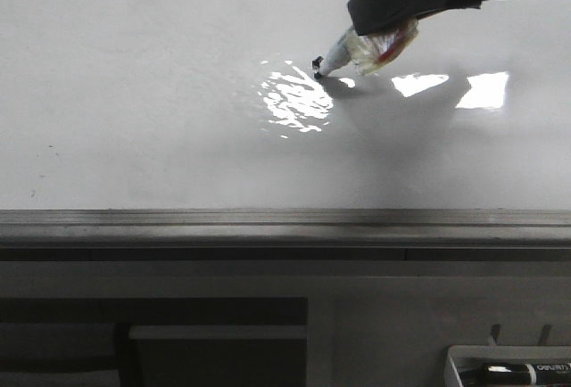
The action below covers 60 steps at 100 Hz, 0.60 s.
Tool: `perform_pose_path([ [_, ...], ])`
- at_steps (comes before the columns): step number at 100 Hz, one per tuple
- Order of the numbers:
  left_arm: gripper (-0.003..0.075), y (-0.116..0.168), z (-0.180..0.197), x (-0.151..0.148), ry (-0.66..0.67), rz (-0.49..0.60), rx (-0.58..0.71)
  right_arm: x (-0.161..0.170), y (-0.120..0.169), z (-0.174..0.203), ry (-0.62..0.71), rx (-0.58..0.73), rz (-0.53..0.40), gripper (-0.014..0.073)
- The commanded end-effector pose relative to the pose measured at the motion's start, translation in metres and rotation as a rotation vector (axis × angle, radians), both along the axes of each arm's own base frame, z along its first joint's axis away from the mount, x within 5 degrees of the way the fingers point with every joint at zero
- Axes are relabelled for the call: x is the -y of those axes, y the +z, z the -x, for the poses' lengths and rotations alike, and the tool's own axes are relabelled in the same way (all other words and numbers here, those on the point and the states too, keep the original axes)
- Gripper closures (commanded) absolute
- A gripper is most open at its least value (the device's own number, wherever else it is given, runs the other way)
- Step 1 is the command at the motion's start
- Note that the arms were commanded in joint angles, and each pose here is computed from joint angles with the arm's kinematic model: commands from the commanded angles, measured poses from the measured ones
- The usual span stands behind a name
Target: Write number 5 on whiteboard
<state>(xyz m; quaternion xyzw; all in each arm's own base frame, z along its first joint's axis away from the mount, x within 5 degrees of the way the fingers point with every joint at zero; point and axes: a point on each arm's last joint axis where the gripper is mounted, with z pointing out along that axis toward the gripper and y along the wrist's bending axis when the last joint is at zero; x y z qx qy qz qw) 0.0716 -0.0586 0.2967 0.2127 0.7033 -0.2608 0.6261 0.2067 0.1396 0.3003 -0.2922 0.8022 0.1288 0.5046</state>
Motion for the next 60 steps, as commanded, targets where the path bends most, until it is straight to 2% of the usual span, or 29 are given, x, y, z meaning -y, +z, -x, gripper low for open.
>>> perform_pose_path([
  [1, 0.0741, 0.0132, -0.0030, -0.0025, 0.042, 0.059, 0.035, -0.0001, 0.0077, -0.0006, 0.003, 0.016, -0.001, 0.0635],
  [60, 0.0741, 0.0129, -0.0028, -0.0022, 0.039, 0.059, 0.031, 0.0042, 0.0026, 0.0006, -0.012, -0.049, 0.024, 0.0635],
])
